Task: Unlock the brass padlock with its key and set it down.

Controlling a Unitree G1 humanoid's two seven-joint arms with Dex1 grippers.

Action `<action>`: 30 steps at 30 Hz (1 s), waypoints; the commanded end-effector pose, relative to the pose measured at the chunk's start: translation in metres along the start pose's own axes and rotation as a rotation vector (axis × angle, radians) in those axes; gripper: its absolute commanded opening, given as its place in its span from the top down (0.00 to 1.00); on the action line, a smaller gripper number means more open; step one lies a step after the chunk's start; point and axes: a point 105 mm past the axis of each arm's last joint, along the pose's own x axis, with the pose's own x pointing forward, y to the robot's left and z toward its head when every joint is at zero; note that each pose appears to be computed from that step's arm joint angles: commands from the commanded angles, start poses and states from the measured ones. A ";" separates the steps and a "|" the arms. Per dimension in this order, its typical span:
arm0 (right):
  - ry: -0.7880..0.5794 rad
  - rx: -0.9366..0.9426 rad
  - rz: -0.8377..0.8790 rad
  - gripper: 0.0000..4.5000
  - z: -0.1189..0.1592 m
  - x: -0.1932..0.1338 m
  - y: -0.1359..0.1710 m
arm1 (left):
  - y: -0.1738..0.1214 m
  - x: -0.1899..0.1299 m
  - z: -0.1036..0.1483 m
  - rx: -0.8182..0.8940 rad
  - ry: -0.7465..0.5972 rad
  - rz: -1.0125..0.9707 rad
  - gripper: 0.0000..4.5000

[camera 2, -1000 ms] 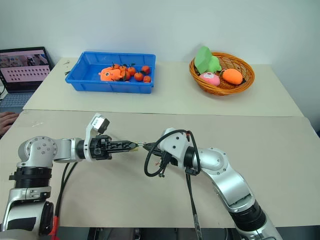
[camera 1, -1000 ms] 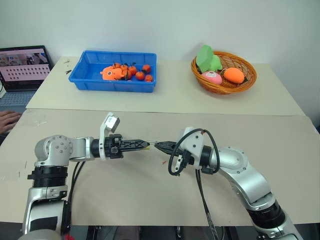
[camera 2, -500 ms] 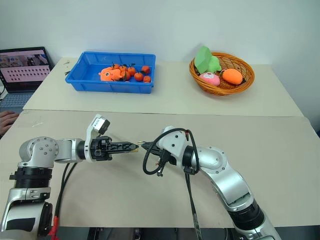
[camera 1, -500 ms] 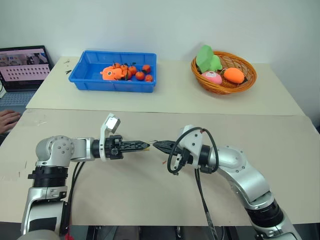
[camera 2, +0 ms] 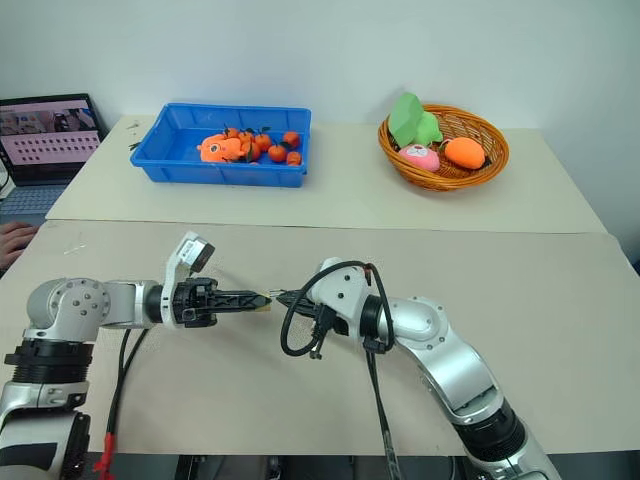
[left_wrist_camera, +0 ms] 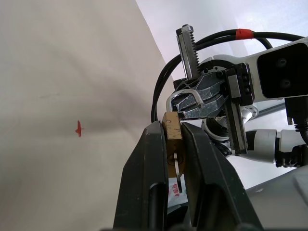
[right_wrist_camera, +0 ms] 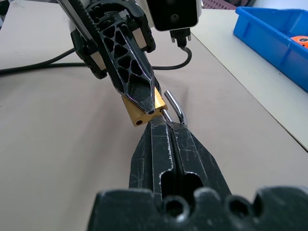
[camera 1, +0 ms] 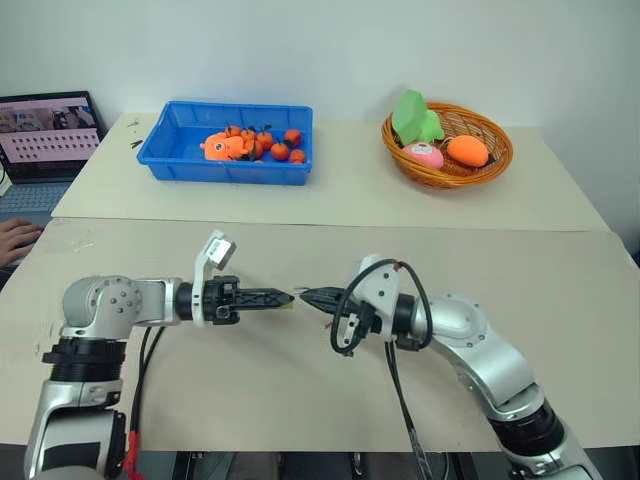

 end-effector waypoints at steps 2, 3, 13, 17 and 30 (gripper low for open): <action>-0.028 -0.051 -0.084 0.99 0.013 -0.006 -0.017 | -0.013 0.009 -0.010 0.016 0.069 -0.079 0.99; -0.028 -0.051 -0.086 0.99 0.013 -0.006 -0.017 | -0.013 0.009 -0.009 0.017 0.068 -0.078 0.99; -0.025 -0.056 -0.091 0.99 0.012 -0.006 -0.018 | -0.010 0.010 -0.002 -0.003 0.038 -0.079 0.99; -0.028 -0.057 -0.098 0.99 0.013 -0.007 -0.019 | -0.011 0.011 -0.004 -0.002 0.046 -0.085 0.99; -0.109 -0.093 -0.153 0.99 0.040 -0.009 -0.032 | -0.009 0.010 -0.007 -0.012 0.052 -0.076 0.99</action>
